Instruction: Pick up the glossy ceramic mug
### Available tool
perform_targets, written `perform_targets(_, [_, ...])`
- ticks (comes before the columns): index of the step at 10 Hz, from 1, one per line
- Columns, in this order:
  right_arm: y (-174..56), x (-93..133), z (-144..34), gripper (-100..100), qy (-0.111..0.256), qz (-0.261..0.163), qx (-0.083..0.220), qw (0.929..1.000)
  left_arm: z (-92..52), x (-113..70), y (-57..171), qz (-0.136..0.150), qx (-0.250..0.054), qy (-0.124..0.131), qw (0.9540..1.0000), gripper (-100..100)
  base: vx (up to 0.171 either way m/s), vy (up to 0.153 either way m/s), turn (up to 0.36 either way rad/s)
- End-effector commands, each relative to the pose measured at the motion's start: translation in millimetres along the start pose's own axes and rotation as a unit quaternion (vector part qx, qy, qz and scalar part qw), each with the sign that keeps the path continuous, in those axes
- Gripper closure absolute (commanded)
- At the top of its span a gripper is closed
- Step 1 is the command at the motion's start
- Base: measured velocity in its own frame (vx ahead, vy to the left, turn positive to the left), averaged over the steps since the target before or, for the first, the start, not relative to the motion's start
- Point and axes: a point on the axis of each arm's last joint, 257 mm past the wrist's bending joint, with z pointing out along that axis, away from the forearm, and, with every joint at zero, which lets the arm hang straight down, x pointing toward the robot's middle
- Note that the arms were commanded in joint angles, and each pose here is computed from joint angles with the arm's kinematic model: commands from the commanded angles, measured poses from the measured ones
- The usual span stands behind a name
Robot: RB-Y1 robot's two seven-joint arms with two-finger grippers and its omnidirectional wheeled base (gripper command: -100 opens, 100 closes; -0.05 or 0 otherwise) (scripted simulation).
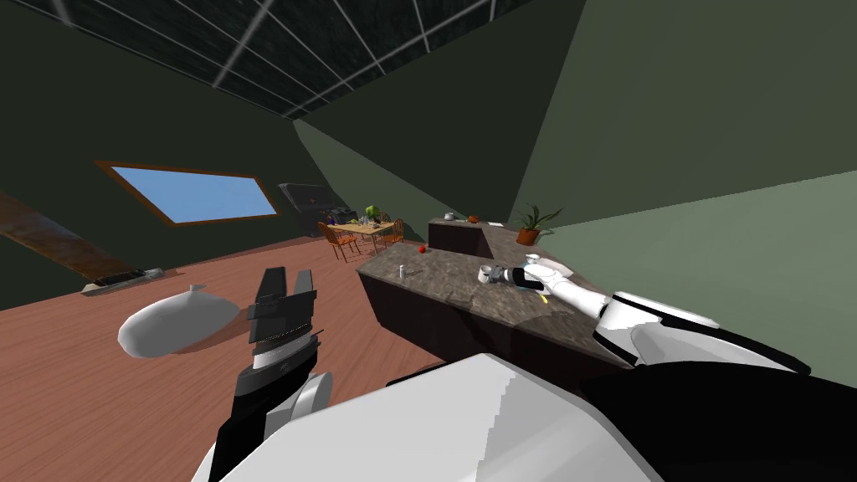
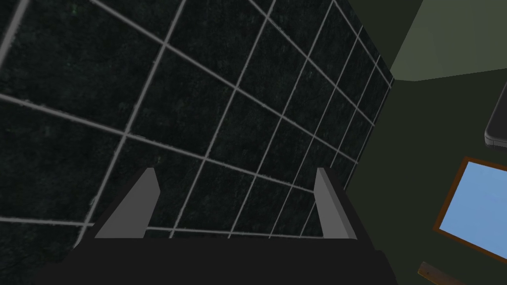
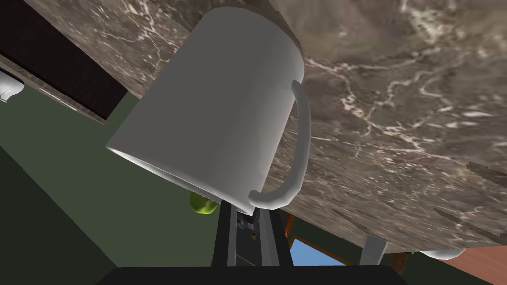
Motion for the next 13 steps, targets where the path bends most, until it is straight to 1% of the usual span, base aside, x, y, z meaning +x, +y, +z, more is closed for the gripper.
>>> perform_targets(1, [0.9,-0.5,-8.4,100,-0.004,-0.003,0.001,1.0000,0.0,0.0,0.0,0.000,0.000,0.000,1.0000,0,0.025,0.007,0.054])
perform_targets(2, [1.4,9.1,-13.4,100,0.001,0.004,0.004,1.0000,0.0,0.0,0.0,0.000,0.000,0.000,1.0000,0,0.027,0.008,0.040])
perform_targets(3, [1.7,2.8,-18.5,100,-0.003,-0.004,0.003,1.0000,0.0,0.0,0.0,0.000,0.000,0.000,1.0000,0,0.033,0.007,0.051])
perform_targets(4, [0.5,11.5,-24.8,100,0.000,0.003,0.008,1.0000,0.0,0.0,0.0,0.000,0.000,0.000,1.0000,0,0.029,0.006,0.034])
perform_targets(5, [4.4,19.9,-27.3,100,0.006,0.007,0.007,0.9999,0.0,0.0,0.0,0.000,0.000,0.000,1.0000,0,0.015,0.004,-0.002])
perform_targets(6, [-1.5,12.3,-34.2,100,0.001,-0.001,0.012,0.9999,0.0,0.0,0.0,0.000,0.000,0.000,1.0000,0,0.023,0.008,0.048])
perform_targets(7, [4.1,25.0,-40.6,100,0.009,0.006,0.011,0.9999,0.0,0.0,0.0,0.000,0.000,0.000,1.0000,0,0.025,0.008,0.040])
perform_targets(8, [-1.7,18.3,-47.1,100,0.006,-0.003,0.015,0.9999,0.0,0.0,0.0,0.000,0.000,0.000,1.0000,0,0.031,0.009,0.047])
perform_targets(9, [-2.5,20.4,-52.2,100,0.005,0.000,0.019,0.9998,0.0,0.0,0.0,0.000,0.000,0.000,1.0000,0,0.029,0.005,0.031])
perform_targets(10, [4.1,30.7,-54.7,100,0.013,0.004,0.015,0.9998,0.0,0.0,0.0,0.000,0.000,0.000,1.0000,0,0.017,0.000,0.007])
perform_targets(11, [-3.6,23.0,-63.2,100,0.009,-0.005,0.022,0.9997,0.0,0.0,0.0,0.000,0.000,0.000,1.0000,0,0.027,0.008,0.045])
perform_targets(12, [1.6,31.8,-68.2,100,0.015,-0.001,0.020,0.9997,0.0,0.0,0.0,0.000,0.000,0.000,1.0000,0,0.026,0.004,0.039])
perform_targets(13, [-0.9,22.7,-73.8,100,0.011,-0.013,0.020,0.9996,0.0,0.0,0.0,0.000,0.000,0.000,1.0000,0,0.030,0.006,0.063])
